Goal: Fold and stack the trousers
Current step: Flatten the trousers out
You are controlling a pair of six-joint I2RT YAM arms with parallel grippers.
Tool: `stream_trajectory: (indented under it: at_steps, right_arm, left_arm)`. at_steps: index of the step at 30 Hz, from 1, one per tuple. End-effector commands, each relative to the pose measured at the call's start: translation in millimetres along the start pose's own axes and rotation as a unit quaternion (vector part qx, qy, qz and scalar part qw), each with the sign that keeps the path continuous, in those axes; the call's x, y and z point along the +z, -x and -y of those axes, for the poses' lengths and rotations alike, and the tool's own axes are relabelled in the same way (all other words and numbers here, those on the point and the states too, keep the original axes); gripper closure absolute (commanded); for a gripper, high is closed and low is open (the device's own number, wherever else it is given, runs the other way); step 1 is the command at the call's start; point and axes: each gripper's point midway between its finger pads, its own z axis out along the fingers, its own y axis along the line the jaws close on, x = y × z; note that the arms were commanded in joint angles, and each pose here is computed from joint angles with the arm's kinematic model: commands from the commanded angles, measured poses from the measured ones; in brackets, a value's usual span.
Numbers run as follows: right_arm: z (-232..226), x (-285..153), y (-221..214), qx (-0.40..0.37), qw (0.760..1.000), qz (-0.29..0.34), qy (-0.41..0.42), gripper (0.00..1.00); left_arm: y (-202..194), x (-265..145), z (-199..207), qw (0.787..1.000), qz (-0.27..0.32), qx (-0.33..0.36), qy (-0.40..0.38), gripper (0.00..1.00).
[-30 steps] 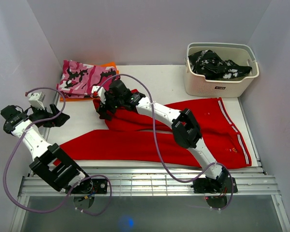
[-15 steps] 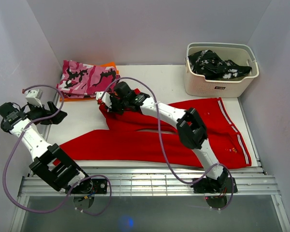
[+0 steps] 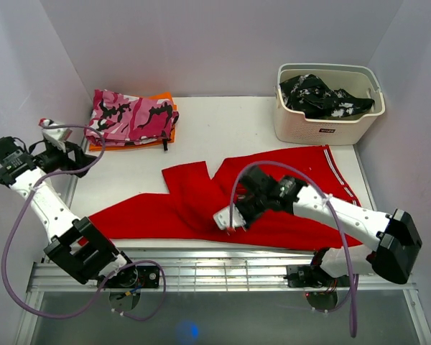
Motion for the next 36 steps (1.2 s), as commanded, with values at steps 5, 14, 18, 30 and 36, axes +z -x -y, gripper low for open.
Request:
stream_trajectory:
  at_steps: [5, 14, 18, 30, 36]
  right_arm:
    - [-154.7, 28.7, -102.8, -0.08, 0.983, -0.13, 0.104, 0.92]
    - [-157.8, 38.4, -116.9, -0.069, 0.982, -0.151, 0.086, 0.92]
    - [-147.8, 39.9, -112.1, -0.066, 0.984, -0.147, 0.074, 0.92]
    - [-142.4, 38.3, -109.6, -0.049, 0.986, -0.148, 0.056, 0.92]
    - [-138.5, 37.9, -112.4, -0.039, 0.986, -0.156, 0.039, 0.91]
  left_arm:
    - [-10.7, 31.1, 120.1, 0.968, -0.044, 0.151, -0.195, 0.18]
    - [-44.0, 127.3, 234.1, 0.91, -0.185, 0.144, -0.341, 0.13]
    - [-55.7, 172.5, 271.8, 0.906, -0.22, 0.132, -0.336, 0.1]
    - [-109.2, 266.7, 305.5, 0.92, -0.262, 0.137, -0.258, 0.12]
    - [-152.9, 272.1, 313.4, 0.913, -0.306, 0.14, -0.232, 0.26]
